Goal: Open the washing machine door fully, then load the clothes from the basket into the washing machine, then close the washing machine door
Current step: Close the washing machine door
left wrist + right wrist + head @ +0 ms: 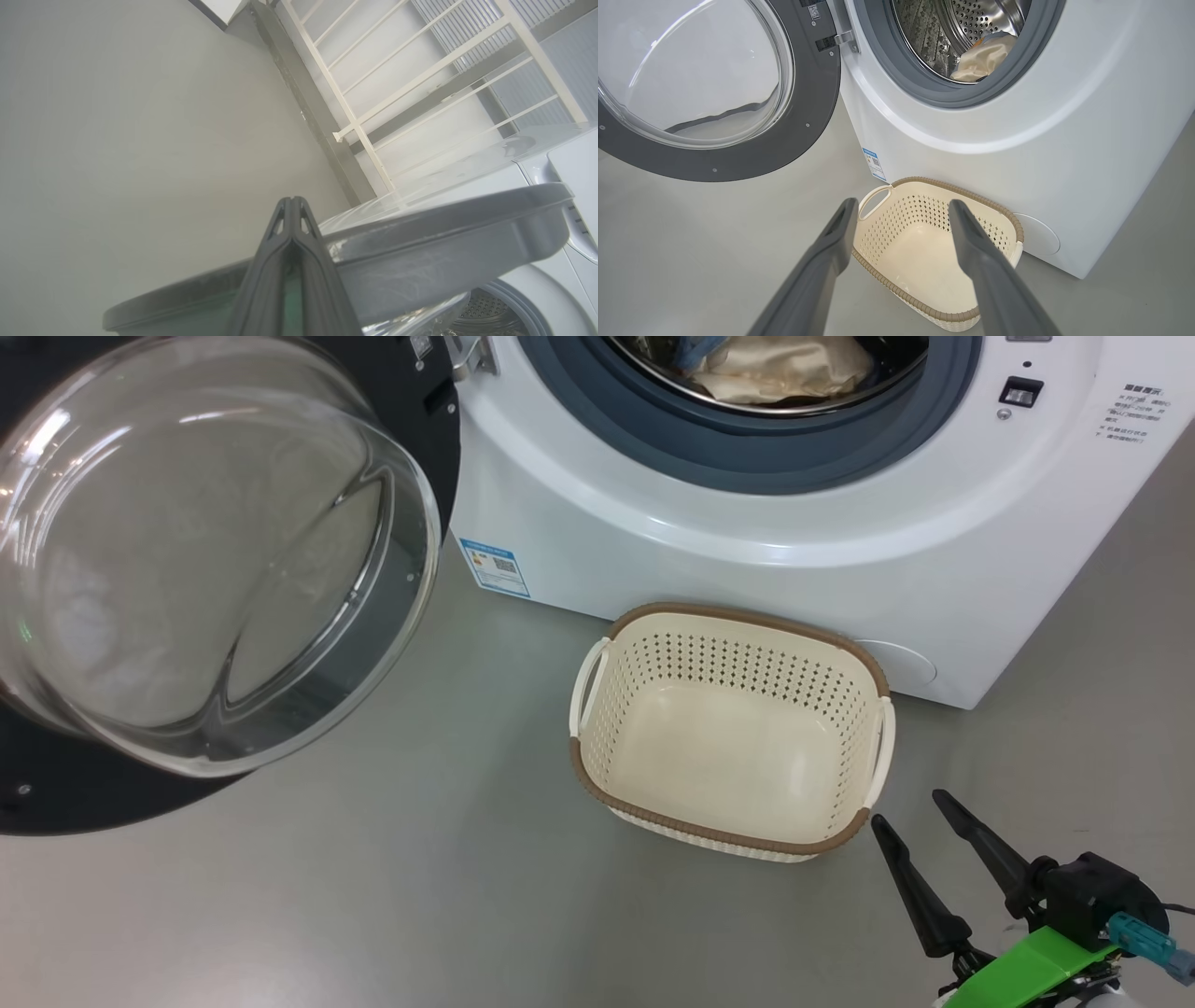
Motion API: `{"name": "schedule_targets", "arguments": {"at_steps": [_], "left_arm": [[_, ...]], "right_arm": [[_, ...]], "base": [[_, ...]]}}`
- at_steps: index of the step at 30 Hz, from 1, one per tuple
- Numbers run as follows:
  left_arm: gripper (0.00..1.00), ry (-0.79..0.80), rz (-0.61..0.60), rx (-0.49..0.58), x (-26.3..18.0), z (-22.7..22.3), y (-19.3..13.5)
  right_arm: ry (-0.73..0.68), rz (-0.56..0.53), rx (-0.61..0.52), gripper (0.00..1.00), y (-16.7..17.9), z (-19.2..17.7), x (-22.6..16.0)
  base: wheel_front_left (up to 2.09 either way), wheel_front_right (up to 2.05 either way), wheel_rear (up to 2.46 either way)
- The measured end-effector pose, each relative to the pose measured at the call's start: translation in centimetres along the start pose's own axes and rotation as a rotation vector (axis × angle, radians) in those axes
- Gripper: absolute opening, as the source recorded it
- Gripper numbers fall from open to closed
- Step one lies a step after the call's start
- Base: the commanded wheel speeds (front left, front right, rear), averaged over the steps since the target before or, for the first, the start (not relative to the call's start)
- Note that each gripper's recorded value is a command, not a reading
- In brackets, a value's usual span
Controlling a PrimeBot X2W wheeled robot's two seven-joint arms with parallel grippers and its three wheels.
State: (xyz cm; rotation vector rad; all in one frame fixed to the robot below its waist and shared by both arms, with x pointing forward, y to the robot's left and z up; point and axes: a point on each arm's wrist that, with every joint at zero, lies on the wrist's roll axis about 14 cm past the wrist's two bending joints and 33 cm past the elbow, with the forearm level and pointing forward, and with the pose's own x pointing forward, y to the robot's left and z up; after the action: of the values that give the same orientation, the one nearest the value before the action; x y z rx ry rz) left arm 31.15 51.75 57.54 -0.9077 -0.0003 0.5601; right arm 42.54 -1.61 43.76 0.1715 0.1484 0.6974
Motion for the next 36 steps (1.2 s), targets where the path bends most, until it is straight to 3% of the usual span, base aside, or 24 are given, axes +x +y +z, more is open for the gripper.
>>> {"name": "schedule_targets", "arguments": {"at_steps": [19, 36], "left_arm": [[0.0, 0.114, -0.027, 0.035, -0.9, -1.1, -0.7], [0.0, 0.259, -0.173, 0.076, -3.9, -3.2, -3.6]], "right_arm": [[-0.003, 0.007, 0.0, 1.0, 0.2, 0.1, 0.3], [-0.047, 0.012, -0.013, 1.0, 1.1, 1.9, 0.4]], "base": [[0.0, 0.0, 0.0], [0.0, 0.0, 0.0]]}}
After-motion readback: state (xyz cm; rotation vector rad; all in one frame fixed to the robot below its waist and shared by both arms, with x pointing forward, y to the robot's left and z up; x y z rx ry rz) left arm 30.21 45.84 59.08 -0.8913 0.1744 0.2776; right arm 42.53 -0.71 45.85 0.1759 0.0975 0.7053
